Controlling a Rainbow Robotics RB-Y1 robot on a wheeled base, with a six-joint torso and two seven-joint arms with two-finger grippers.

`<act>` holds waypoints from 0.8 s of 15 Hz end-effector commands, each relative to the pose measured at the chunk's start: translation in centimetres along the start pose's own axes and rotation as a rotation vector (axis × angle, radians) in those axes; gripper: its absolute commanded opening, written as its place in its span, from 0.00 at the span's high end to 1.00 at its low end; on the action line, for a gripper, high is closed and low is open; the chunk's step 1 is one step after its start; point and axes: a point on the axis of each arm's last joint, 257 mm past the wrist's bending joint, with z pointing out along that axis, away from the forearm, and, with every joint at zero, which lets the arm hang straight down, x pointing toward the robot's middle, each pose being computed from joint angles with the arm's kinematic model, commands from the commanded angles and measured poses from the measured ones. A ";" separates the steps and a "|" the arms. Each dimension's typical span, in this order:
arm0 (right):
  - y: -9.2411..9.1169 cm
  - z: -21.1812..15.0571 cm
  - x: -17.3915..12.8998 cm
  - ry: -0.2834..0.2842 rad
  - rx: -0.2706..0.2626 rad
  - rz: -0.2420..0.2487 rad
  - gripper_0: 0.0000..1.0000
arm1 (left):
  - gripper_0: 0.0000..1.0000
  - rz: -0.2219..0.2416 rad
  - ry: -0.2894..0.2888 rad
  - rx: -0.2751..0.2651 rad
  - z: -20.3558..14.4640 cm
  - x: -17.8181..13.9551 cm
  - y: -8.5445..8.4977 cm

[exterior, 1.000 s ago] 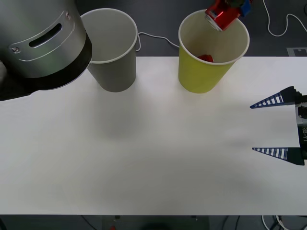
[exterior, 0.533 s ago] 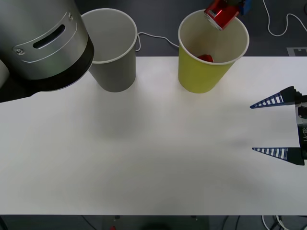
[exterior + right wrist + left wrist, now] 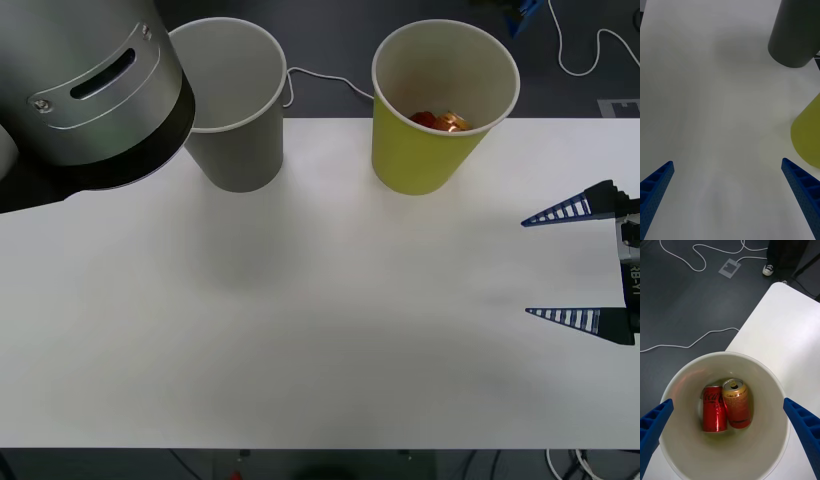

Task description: Put the can into the green bin and the plastic bottle into the gray bin

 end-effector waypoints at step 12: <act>0.0 0.0 0.0 0.000 0.000 0.000 0.00 | 0.00 0.088 -0.026 0.167 -10.4 10.4 6.7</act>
